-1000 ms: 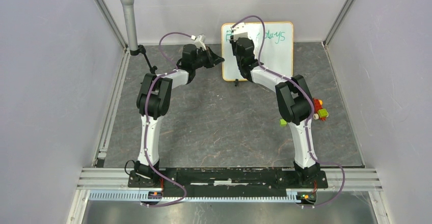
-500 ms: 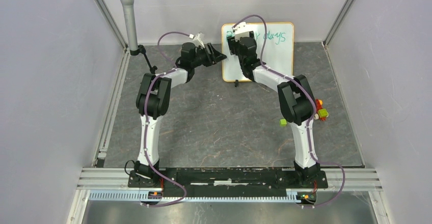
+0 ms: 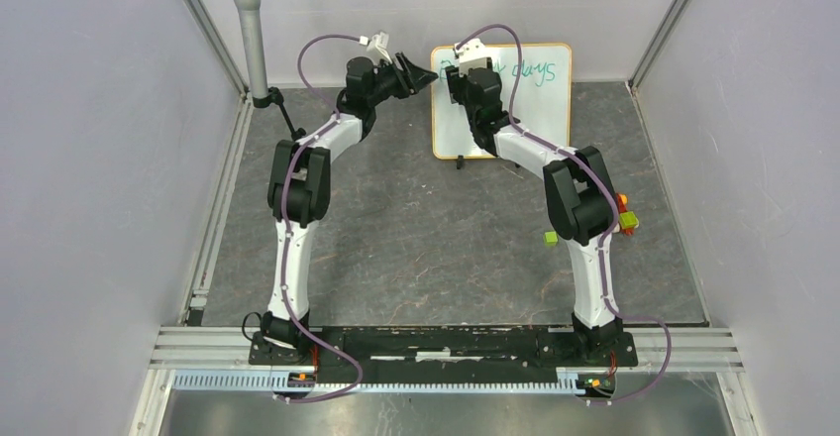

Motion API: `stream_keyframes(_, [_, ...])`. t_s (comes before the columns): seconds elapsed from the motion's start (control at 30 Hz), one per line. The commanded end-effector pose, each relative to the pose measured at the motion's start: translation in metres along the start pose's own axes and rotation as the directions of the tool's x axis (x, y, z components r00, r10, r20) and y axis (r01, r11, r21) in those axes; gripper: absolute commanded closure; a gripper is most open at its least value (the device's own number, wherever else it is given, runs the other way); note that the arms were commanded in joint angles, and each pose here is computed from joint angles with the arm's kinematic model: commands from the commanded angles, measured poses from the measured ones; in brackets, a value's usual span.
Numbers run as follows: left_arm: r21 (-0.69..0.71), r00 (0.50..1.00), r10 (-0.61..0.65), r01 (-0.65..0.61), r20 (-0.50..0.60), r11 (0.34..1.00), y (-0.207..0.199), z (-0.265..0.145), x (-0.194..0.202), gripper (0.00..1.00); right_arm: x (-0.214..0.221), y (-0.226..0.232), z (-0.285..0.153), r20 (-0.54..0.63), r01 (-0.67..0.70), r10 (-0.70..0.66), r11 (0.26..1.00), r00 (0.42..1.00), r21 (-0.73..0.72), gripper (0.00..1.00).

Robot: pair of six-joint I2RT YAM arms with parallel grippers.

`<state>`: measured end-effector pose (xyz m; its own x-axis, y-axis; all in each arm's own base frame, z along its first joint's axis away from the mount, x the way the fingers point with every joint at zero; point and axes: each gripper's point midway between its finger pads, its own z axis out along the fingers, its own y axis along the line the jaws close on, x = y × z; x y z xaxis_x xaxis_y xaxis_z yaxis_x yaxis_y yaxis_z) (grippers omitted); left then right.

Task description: Erase the whiteboard

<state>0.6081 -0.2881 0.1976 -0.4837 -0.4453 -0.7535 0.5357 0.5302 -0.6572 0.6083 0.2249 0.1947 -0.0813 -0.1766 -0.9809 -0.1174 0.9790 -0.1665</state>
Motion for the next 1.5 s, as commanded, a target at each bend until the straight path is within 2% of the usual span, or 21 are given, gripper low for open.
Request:
stream_keyframes(0.0, [0.013,0.999,-0.048,0.048,-0.019,0.999,0.013,0.002,0.018,0.4,-0.05,-0.007,-0.002,0.089,-0.046,0.046,0.999,0.995,-0.004,0.39])
stream_keyframes(0.2, [0.047,0.997,-0.056,0.058,-0.051,0.997,0.014,0.001,0.029,0.42,-0.041,-0.002,0.003,0.071,-0.041,0.042,0.999,0.997,-0.014,0.41])
stream_keyframes(0.33, [0.061,0.996,-0.074,0.077,-0.057,0.995,0.015,0.001,0.035,0.51,-0.036,-0.003,0.006,0.061,-0.026,0.026,1.0,0.998,-0.001,0.41])
stream_keyframes(0.7, [0.136,0.996,-0.068,0.075,-0.057,0.988,0.007,0.005,0.037,0.54,-0.021,0.002,0.012,0.035,-0.01,0.011,1.0,0.999,-0.007,0.42])
stream_keyframes(0.83, [0.154,0.995,-0.077,0.086,-0.06,0.984,0.006,0.007,0.038,0.59,-0.015,0.0,0.013,0.024,0.002,-0.002,1.0,1.0,0.001,0.42])
stream_keyframes(1.0, [0.169,0.995,-0.086,0.095,-0.06,0.981,0.006,0.007,0.04,0.65,-0.013,-0.002,0.012,0.019,0.011,-0.011,1.0,1.0,0.013,0.49])
stream_keyframes(1.1, [0.181,0.995,-0.076,0.085,-0.057,0.98,0.004,0.007,0.039,0.66,-0.011,-0.003,0.013,0.015,0.015,-0.016,1.0,1.0,0.017,0.53])
stream_keyframes(1.33, [0.209,0.998,-0.021,0.033,-0.061,0.977,-0.002,0.005,0.038,0.65,-0.009,-0.004,0.014,0.011,0.016,-0.017,1.0,1.0,0.022,0.5])
stream_keyframes(1.47, [0.216,0.998,-0.007,0.019,-0.058,0.976,-0.004,0.004,0.038,0.69,-0.011,-0.004,0.015,0.019,0.01,-0.011,1.0,1.0,0.021,0.52])
